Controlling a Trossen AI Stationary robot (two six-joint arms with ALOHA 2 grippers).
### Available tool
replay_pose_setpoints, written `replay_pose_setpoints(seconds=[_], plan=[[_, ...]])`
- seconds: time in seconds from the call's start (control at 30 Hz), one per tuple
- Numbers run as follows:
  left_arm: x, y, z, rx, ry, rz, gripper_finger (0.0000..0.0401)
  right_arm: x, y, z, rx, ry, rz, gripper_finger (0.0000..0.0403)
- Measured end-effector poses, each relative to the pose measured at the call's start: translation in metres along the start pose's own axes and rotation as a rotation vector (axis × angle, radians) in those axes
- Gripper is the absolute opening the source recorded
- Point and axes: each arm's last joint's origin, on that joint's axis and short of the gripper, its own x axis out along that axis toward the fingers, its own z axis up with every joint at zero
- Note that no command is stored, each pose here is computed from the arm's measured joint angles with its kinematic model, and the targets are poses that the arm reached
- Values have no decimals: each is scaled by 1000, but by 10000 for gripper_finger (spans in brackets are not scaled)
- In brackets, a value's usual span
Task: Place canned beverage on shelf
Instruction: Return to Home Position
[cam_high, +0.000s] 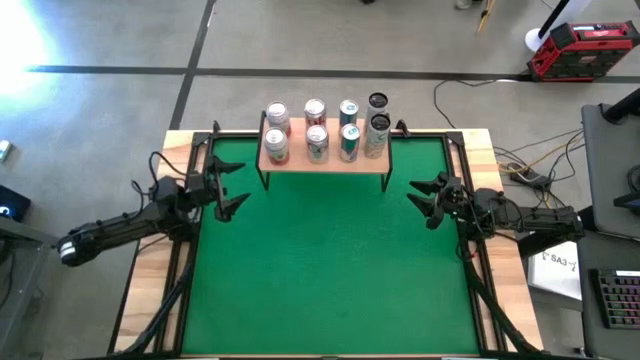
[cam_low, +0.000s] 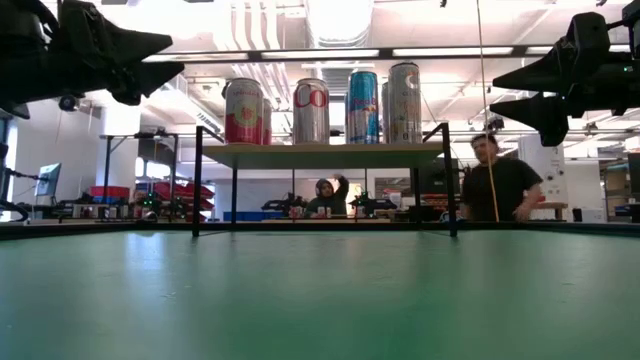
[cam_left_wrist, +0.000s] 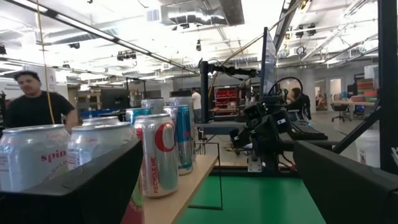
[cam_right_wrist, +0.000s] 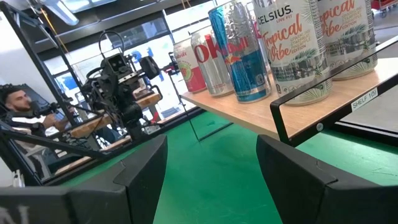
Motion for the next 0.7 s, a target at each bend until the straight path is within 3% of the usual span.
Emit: replay_pose_setpoints(seconds=[0.7], plan=[[5, 1, -8, -14, 72, -1, 400, 0, 0, 0, 0, 0, 0, 238]])
